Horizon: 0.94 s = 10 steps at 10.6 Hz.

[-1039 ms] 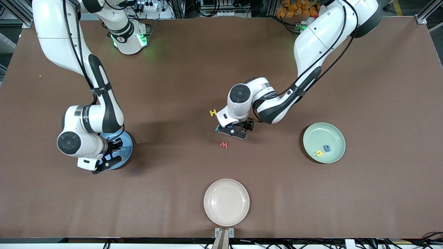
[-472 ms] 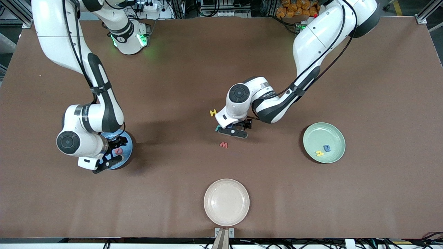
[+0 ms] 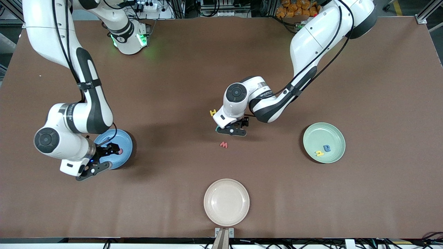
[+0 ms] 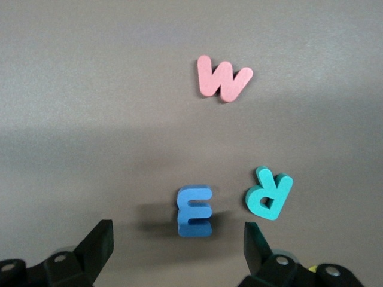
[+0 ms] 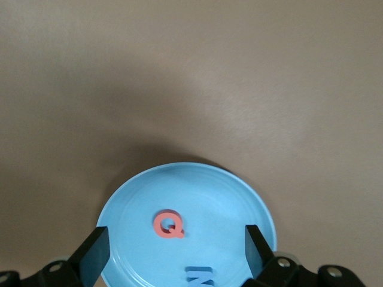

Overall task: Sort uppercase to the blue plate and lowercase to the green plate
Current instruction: 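Release the pink Q onto the blue plate with the right gripper, then lower the left gripper and grasp the blue E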

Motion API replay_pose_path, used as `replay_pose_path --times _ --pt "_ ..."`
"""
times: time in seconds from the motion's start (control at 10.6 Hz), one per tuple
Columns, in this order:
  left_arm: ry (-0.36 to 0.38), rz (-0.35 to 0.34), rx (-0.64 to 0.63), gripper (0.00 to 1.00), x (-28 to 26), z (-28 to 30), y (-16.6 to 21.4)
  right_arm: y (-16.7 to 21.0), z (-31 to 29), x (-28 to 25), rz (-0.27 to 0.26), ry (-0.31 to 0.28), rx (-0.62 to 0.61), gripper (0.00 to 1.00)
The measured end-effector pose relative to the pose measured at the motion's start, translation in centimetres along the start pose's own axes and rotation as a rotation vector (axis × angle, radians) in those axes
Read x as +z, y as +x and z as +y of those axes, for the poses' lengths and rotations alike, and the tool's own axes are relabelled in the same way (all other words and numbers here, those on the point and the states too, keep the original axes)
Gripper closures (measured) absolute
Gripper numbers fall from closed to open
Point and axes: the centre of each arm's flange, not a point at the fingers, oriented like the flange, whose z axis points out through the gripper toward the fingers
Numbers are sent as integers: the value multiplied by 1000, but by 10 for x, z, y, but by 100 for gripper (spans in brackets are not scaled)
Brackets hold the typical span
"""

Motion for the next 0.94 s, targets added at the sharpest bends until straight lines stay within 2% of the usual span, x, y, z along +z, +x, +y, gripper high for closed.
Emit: replay_pose_path --times 0.47,0.94 --pt "13 3 -83 7 4 -10 8 -1 1 0 -11 7 3 0" --pt "9 10 -50 8 2 -7 8 -2 2 0 -14 9 5 0"
